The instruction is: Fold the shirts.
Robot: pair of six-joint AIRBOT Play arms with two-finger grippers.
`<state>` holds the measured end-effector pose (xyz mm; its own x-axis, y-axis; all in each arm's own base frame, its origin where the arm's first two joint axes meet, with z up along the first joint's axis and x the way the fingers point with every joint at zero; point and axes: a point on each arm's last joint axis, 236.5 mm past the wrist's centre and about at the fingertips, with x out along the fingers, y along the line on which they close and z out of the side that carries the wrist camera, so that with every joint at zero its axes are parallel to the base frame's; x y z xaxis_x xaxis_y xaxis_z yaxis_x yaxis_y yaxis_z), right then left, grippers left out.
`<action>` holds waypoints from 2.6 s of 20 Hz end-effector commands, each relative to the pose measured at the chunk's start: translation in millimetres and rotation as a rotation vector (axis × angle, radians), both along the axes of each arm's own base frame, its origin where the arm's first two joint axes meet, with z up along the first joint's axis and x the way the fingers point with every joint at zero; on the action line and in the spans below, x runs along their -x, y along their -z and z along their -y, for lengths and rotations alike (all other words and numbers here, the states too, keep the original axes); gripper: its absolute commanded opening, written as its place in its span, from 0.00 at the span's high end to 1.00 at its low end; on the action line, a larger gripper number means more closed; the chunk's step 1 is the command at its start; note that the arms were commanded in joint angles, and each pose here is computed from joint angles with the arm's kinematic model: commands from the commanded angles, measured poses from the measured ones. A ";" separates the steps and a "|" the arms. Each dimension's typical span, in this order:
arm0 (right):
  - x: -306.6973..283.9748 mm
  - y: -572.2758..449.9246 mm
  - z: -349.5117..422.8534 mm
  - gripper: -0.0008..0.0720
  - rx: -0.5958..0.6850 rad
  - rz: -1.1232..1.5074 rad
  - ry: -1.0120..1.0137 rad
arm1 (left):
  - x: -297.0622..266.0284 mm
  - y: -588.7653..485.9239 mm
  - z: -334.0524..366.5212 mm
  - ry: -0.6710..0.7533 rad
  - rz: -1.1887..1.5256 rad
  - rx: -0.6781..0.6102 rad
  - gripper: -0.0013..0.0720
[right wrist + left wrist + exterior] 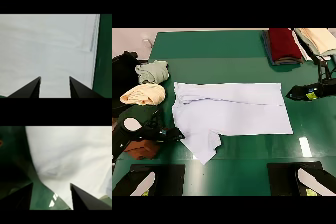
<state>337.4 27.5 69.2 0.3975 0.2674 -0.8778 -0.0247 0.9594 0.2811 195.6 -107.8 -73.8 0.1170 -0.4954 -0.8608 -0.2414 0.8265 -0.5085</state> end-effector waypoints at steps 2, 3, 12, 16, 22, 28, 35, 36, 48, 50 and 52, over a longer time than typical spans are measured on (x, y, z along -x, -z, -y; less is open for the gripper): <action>0.8 -2.1 -0.7 0.43 -0.010 0.004 0.017 | -18.5 -3.9 10.3 -0.061 0.080 0.063 0.25; 0.5 -2.6 -2.2 0.43 -0.017 0.005 0.017 | -20.6 -5.0 11.0 -0.070 0.086 0.069 0.25; 36.4 12.7 29.4 0.43 0.021 -0.154 0.052 | -29.1 -25.5 11.0 0.043 0.153 0.048 0.95; 112.1 64.9 100.3 0.24 0.081 -0.437 0.234 | -44.1 -49.0 2.9 0.105 0.216 -0.004 0.95; 144.3 146.8 68.0 0.30 -0.223 -0.473 0.397 | -50.2 -55.7 2.7 0.107 0.241 -0.007 0.95; 117.6 159.1 29.4 0.40 -0.260 -0.420 0.309 | -49.5 -55.8 2.9 0.109 0.239 -0.005 0.95; 107.3 134.3 13.7 0.97 -0.109 -0.461 0.039 | -30.6 -65.1 -7.9 0.223 0.177 -0.069 0.95; 112.7 122.0 19.2 0.97 -0.064 -0.459 0.012 | -25.9 -70.9 -6.4 0.236 0.178 -0.064 0.95; 43.8 51.8 49.7 0.97 0.113 -0.281 0.002 | -128.4 -119.1 -17.2 0.140 0.432 -0.115 0.95; 14.0 65.0 41.7 0.97 0.111 -0.300 -0.023 | -166.6 -110.3 -20.8 0.152 0.421 -0.123 0.95; -13.2 77.5 36.1 0.97 0.106 -0.314 -0.030 | -199.4 -96.2 -21.6 0.182 0.401 -0.121 0.94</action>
<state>313.7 -15.7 6.7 0.1054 0.1726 -0.9793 0.0259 0.9840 0.1762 344.4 -91.6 35.7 0.3622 -0.4472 -0.8178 0.0912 0.8902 -0.4464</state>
